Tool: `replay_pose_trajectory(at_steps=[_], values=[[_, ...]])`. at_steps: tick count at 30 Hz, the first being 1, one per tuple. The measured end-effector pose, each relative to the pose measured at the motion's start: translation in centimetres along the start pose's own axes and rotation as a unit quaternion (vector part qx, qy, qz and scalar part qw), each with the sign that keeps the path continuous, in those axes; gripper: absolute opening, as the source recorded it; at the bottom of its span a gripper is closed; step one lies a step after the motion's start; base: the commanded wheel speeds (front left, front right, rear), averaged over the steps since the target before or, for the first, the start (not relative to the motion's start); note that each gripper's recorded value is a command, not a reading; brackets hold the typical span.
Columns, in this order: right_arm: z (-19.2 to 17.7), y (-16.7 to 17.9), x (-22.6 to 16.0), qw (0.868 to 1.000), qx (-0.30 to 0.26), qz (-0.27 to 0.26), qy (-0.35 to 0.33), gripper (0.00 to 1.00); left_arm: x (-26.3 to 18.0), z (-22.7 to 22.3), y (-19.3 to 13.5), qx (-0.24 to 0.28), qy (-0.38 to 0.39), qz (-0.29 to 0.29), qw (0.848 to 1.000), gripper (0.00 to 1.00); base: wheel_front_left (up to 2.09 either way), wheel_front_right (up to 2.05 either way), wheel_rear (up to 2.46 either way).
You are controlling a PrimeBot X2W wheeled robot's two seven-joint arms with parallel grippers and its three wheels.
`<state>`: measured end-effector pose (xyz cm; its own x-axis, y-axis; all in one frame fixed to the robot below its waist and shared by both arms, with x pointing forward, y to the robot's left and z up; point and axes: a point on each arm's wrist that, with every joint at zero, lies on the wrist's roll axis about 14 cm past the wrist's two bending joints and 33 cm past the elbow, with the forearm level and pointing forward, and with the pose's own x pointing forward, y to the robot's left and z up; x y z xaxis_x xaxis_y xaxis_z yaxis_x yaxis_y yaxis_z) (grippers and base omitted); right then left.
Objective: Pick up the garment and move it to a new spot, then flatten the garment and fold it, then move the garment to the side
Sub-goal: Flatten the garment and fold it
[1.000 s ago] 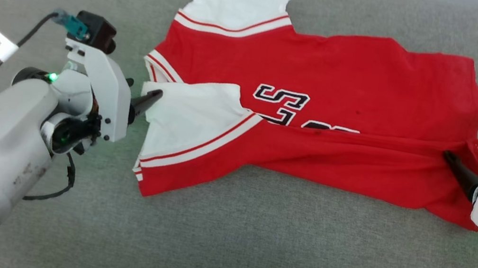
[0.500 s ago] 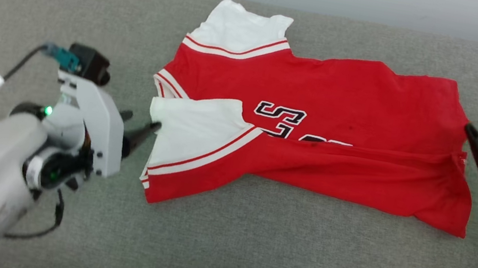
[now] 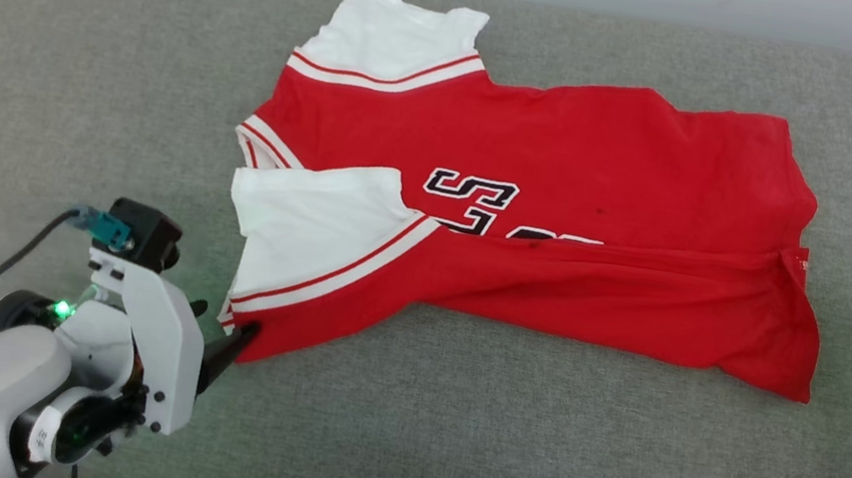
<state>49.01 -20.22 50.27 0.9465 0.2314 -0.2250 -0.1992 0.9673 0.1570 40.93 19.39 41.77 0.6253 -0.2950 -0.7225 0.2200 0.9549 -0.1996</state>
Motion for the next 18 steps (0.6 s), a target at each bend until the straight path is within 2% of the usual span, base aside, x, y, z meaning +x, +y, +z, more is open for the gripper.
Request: replay_pose_trajectory(at_steps=[8, 11, 12, 13, 18], values=[[-1.5, -0.6, -1.8, 0.999, 0.023, -0.024, 0.018, 1.0, 2.0, -1.6, 0.8, -0.008, 0.03, 0.01, 0.999, 1.0, 0.0, 0.0, 0.0], [-2.7, -0.4, -2.3, 0.998, 0.027, -0.024, 0.05, 1.0, 2.6, -1.9, 0.8, -0.018, 0.039, 0.005, 0.999, 1.0, 0.0, 0.0, 0.0], [-3.1, -0.3, -2.5, 0.997, 0.027, -0.022, 0.062, 1.0, 2.8, -1.9, 0.7, -0.017, 0.04, 0.002, 0.999, 0.05, 0.0, 0.0, 0.0], [-3.4, -0.3, -2.7, 0.997, 0.028, -0.022, 0.073, 1.0, 2.9, -1.8, 0.7, -0.02, 0.04, 0.001, 0.999, 0.0, 0.0, 0.0, 0.0], [-5.6, 0.3, -3.4, 0.988, 0.041, -0.015, 0.146, 1.0, 3.4, -1.3, 1.1, -0.022, 0.033, 0.001, 0.999, 0.0, 0.0, 0.0, 0.0]])
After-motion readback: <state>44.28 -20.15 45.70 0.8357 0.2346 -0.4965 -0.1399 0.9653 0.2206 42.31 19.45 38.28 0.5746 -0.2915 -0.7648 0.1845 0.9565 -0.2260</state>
